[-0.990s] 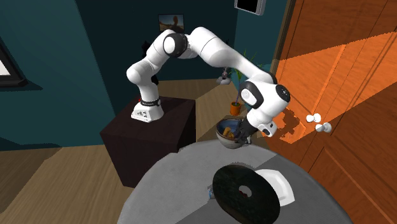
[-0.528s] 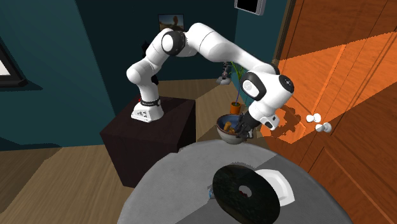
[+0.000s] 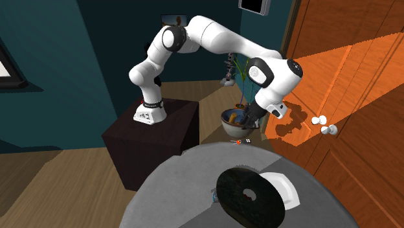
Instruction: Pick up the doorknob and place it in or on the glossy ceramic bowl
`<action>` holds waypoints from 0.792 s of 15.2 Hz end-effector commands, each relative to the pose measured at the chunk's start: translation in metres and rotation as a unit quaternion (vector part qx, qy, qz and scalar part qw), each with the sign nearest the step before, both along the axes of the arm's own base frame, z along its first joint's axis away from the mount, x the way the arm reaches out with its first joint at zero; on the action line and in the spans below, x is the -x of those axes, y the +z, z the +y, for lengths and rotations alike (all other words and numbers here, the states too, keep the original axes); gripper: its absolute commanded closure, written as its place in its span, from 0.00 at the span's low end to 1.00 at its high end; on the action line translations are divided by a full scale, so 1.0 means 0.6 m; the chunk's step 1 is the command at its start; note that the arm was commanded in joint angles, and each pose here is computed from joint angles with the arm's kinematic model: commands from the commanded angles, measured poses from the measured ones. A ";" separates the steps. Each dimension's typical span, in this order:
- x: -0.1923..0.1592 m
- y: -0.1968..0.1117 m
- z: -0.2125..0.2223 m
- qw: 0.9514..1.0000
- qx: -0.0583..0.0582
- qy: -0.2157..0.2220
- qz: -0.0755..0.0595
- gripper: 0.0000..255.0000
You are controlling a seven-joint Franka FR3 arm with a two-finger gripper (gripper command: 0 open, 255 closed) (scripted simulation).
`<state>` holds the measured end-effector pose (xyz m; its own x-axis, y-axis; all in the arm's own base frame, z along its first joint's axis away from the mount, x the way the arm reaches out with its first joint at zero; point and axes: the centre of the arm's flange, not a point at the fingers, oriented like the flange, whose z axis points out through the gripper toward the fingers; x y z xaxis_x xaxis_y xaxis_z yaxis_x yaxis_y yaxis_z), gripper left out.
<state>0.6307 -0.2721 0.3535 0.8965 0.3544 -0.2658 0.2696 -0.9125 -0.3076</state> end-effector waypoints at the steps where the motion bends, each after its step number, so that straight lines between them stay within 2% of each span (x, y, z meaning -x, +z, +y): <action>1: 0.003 0.028 0.024 1.000 0.000 0.000 0.000 1.00; 12: 0.003 -0.069 0.024 1.000 0.000 0.000 0.000 1.00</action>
<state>0.6280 -0.2577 0.3176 0.8964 0.3542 -0.2664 0.2690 -0.9125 -0.3083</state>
